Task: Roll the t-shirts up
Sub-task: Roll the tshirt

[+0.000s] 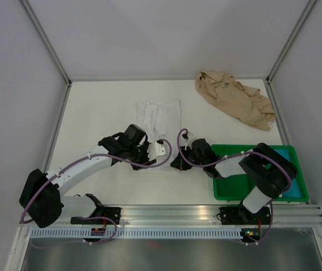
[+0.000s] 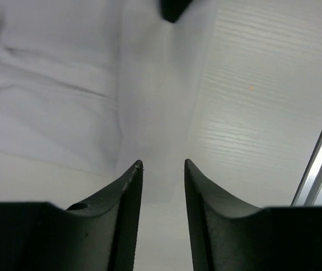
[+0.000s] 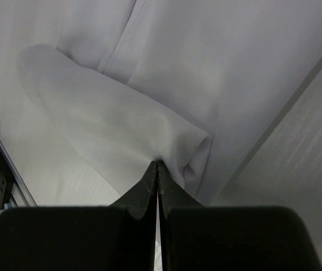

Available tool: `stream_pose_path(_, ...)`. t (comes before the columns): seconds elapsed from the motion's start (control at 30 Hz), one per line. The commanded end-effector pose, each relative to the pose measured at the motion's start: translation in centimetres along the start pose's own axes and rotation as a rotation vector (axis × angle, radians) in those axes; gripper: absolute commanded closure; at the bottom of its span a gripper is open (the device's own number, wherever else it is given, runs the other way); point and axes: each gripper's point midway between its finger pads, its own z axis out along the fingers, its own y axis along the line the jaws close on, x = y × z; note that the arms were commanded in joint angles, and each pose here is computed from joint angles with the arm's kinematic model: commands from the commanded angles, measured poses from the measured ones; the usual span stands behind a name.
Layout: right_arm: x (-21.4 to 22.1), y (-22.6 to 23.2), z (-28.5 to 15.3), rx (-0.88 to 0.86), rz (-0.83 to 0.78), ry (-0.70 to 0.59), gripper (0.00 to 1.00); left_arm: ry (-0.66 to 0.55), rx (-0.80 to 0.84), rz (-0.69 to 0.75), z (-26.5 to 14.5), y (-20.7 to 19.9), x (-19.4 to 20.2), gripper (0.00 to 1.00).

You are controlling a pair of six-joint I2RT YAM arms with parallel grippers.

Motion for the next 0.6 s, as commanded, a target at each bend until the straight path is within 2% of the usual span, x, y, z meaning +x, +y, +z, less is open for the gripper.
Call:
stream_pose_path(0.0,0.1,-0.6,0.0,0.038,0.001,0.021,1.0,0.122,0.065,0.159,1.7,-2.6,3.6,0.56)
stream_pose_path(0.1,0.1,-0.7,0.0,0.041,-0.009,0.03,1.0,0.182,0.058,0.244,2.7,-3.6,5.2,0.52)
stream_pose_path(0.2,0.1,-0.6,0.0,0.037,-0.009,0.029,1.0,0.158,0.045,0.284,3.1,-3.5,4.8,0.51)
stream_pose_path(0.57,0.0,-0.6,-0.2,0.032,-0.027,0.036,1.0,0.219,-0.058,0.336,4.8,-1.8,7.3,0.5)
